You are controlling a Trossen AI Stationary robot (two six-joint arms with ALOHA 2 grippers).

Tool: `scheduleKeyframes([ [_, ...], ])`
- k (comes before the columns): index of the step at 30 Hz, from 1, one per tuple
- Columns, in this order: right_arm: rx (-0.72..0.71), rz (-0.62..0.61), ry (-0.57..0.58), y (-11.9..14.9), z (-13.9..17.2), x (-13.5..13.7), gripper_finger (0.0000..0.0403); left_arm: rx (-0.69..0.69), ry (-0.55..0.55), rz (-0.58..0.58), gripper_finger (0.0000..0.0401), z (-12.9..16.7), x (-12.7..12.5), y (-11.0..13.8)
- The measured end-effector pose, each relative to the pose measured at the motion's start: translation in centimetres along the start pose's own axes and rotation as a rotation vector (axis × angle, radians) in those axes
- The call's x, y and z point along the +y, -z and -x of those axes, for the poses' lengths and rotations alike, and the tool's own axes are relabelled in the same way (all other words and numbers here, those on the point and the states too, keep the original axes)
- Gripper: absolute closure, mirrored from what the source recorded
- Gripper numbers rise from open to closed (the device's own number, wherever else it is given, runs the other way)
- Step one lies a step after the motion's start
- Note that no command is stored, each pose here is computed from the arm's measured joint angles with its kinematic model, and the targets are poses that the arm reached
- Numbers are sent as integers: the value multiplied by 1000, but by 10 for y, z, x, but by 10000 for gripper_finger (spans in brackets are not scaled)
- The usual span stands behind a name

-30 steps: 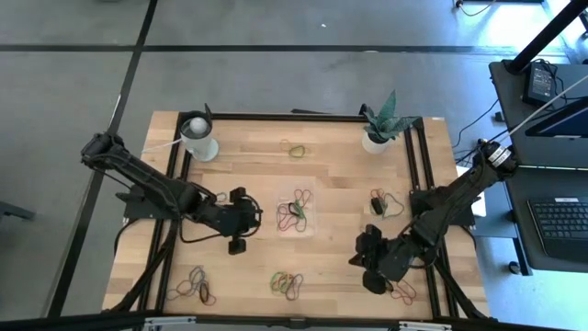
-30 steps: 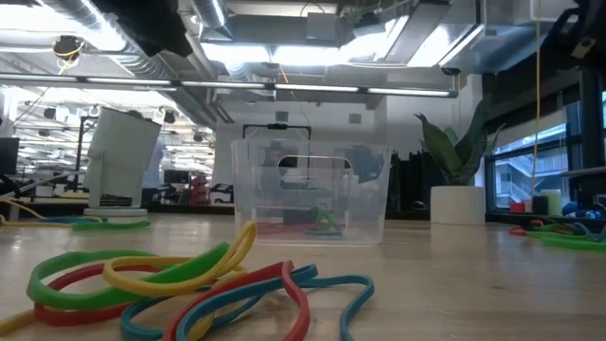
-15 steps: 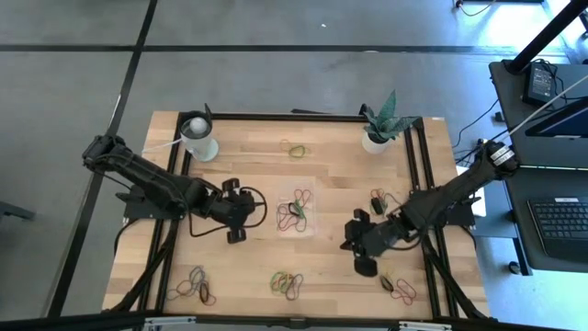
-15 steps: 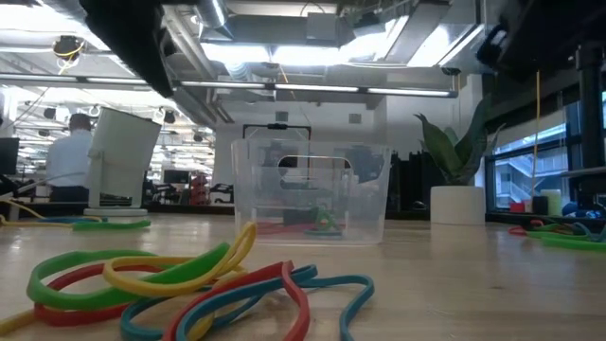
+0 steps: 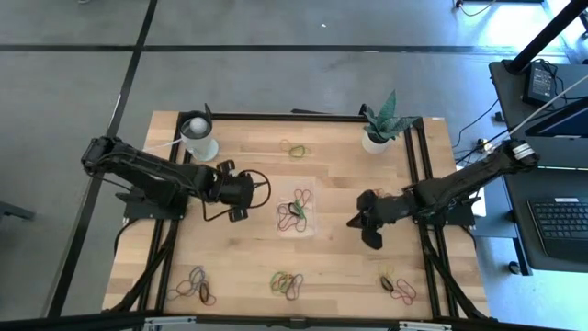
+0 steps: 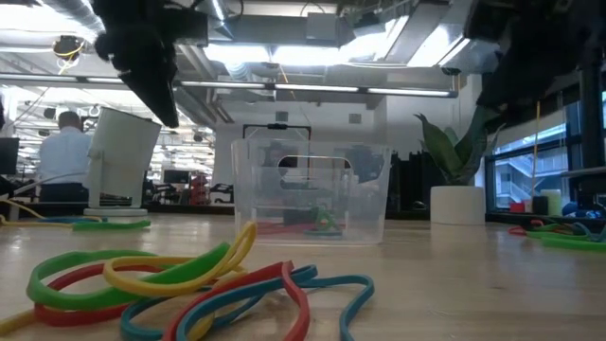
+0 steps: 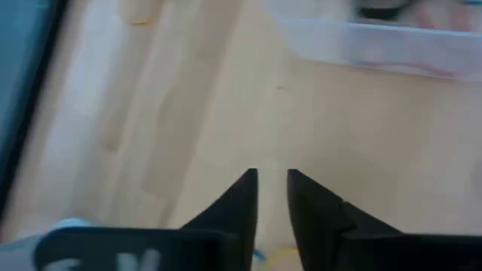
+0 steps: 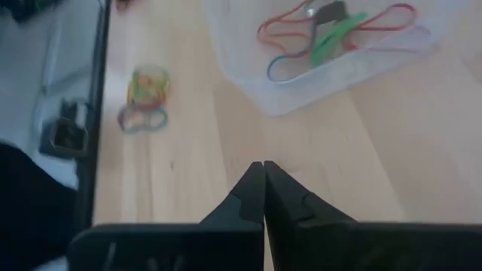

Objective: Pick and place rubber bands into bin
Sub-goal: Put the blue rubber band into the transparent bin

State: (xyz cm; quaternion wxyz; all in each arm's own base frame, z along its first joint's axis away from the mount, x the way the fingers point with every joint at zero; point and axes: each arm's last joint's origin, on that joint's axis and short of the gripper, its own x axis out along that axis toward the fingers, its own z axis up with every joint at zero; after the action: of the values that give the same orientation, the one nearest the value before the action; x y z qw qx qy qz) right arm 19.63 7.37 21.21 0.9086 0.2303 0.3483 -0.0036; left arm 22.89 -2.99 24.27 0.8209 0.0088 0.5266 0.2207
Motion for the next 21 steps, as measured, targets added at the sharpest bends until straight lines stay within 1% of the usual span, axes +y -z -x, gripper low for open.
scheduleKeyframes([
  [4,-60,-123,-34,14,6,-17,403,23,-116,67,287,-13,15,3],
  [7,-70,-209,-38,20,10,-24,403,100,-158,129,268,-24,28,11],
  [10,-78,-249,-44,23,12,-27,403,198,-133,212,263,-39,39,22],
  [13,-83,-261,-49,22,13,-27,403,292,-111,300,267,-53,48,35],
  [17,-94,-264,-43,22,13,-27,403,376,-105,369,276,-66,58,50],
  [21,-116,-289,-22,22,13,-28,403,440,-45,389,287,-75,63,60],
])
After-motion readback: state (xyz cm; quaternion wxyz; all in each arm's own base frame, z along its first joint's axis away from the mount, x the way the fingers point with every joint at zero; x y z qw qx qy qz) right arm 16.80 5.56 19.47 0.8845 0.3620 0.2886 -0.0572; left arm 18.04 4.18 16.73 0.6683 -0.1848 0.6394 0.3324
